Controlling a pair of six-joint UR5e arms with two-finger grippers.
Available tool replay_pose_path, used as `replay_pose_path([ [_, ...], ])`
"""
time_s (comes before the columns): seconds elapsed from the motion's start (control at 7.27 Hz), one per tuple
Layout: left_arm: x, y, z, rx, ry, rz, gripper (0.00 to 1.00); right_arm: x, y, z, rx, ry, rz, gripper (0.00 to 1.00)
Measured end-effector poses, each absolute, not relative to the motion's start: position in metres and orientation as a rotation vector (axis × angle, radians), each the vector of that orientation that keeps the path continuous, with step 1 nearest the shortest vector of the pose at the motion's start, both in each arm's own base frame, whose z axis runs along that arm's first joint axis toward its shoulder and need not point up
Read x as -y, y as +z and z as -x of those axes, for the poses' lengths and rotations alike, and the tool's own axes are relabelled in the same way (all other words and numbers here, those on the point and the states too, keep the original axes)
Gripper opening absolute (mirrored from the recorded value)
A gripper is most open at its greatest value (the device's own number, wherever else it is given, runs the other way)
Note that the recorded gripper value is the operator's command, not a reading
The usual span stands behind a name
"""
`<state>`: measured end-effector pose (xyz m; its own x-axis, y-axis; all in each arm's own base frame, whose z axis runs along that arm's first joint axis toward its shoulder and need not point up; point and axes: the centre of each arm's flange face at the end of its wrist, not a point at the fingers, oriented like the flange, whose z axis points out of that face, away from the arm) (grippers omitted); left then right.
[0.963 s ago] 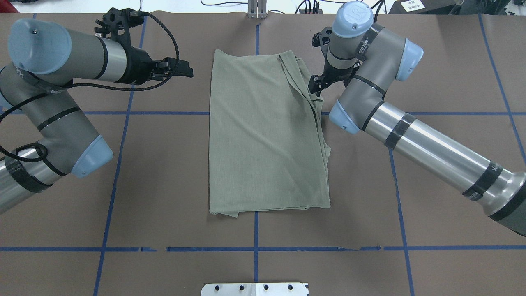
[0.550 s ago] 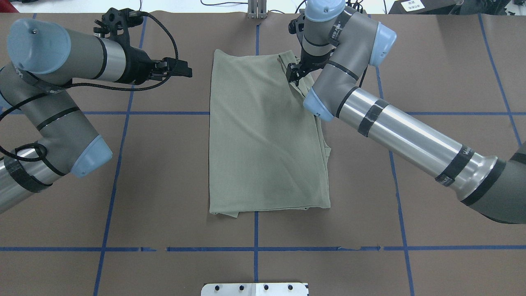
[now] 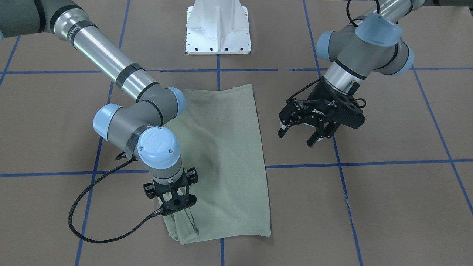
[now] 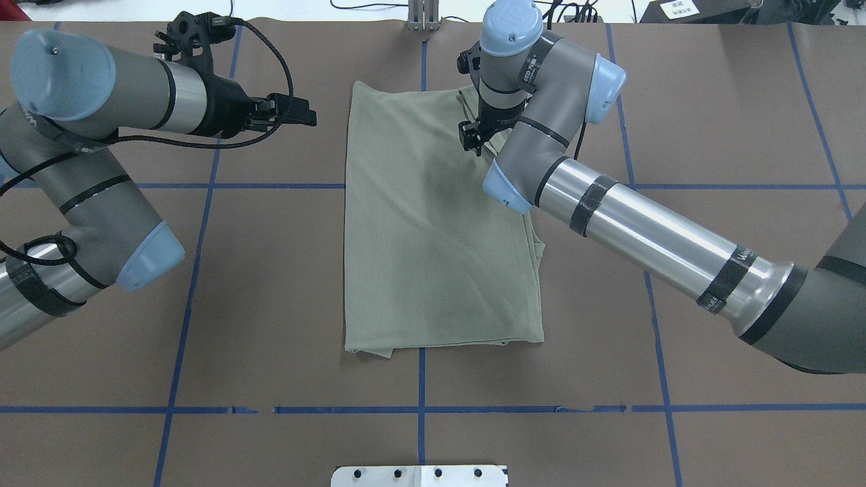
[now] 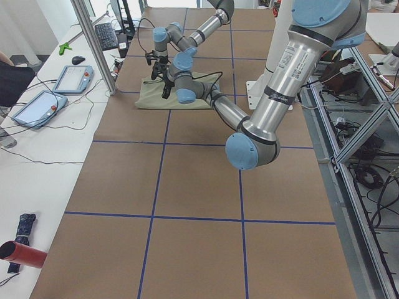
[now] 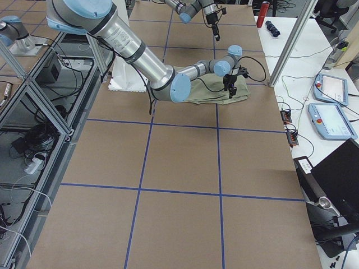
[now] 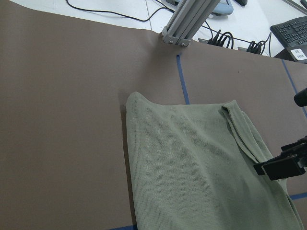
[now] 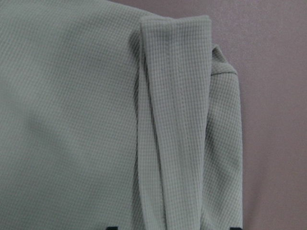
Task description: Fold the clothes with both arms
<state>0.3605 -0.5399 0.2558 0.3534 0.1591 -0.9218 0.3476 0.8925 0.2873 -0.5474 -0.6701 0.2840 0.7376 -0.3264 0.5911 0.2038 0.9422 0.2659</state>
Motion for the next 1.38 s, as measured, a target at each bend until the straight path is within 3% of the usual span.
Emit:
replay_pose_path([
  [0.69,0.539,0.254,-0.358,-1.220,-0.128,-0.484,1.00,0.681,0.285,0.561,0.703,-0.303,-0.233,0.29],
  [0.96,0.539,0.254,-0.358,-1.219,-0.127,-0.485,1.00,0.683,0.281,0.562,0.707,-0.304,-0.242,0.00],
  [1.38,0.540,0.255,-0.359,-1.218,-0.127,-0.485,1.00,0.685,0.279,0.560,0.707,-0.301,-0.246,0.00],
])
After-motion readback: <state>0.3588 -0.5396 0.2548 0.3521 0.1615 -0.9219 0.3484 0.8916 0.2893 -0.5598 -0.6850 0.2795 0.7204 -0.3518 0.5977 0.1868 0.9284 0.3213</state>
